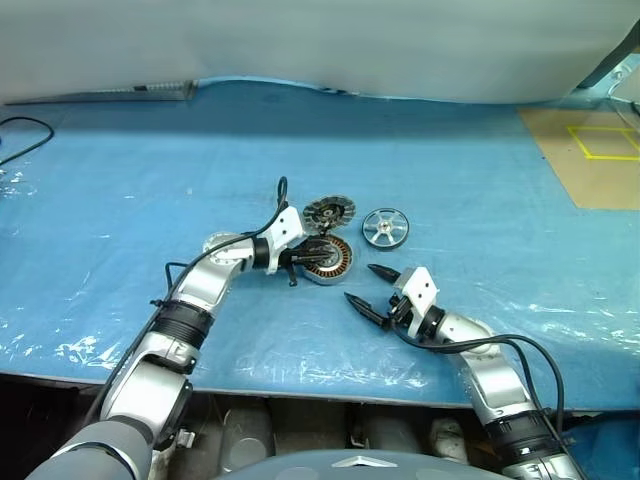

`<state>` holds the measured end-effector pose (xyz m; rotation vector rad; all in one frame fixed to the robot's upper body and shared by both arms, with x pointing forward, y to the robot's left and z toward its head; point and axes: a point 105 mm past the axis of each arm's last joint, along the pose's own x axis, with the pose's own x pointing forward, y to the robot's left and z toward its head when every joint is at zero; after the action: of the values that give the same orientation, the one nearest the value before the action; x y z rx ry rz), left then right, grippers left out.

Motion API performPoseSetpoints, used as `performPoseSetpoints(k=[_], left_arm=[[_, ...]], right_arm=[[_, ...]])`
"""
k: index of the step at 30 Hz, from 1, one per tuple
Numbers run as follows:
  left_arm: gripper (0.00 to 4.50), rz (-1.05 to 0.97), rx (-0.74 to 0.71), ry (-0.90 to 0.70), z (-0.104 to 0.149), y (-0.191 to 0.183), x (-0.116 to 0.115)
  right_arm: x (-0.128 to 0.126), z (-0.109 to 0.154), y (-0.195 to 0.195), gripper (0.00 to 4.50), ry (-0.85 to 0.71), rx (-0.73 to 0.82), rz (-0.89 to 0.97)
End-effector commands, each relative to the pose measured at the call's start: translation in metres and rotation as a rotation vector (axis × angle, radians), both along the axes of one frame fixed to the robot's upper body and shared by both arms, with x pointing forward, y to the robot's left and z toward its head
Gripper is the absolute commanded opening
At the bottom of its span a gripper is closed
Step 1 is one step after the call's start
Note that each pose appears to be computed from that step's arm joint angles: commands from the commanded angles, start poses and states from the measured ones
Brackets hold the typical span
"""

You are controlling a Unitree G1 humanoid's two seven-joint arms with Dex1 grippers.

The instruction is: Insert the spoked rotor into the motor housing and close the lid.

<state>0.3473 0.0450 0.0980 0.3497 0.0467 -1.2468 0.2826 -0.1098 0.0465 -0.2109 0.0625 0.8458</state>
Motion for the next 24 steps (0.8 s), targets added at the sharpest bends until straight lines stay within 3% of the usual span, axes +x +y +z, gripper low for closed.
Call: performPoseSetpoints(k=[1,7,18,21,24], left_arm=[[0.69,-0.026,0.018,-0.040,0.004,-0.004,0.000],[0.69,-0.028,0.018,-0.016,-0.001,-0.004,-0.001],[4.42,-0.039,-0.089,-0.046,0.022,-0.003,-0.005],[4.32,-0.060,-0.121,-0.041,0.030,-0.001,-0.011],[3.45,-0.064,-0.150,-0.032,0.036,0.002,-0.017]], right_arm=[[0.002,0.009,0.004,4.02,-0.035,0.003,0.005],[0.001,0.008,0.005,4.02,-0.017,0.005,0.010],[0.003,0.011,0.003,4.02,-0.016,0.007,0.009],[0.005,0.015,0.000,4.02,-0.024,0.009,-0.001],[0.013,0.022,-0.010,4.02,-0.053,-0.015,-0.039]])
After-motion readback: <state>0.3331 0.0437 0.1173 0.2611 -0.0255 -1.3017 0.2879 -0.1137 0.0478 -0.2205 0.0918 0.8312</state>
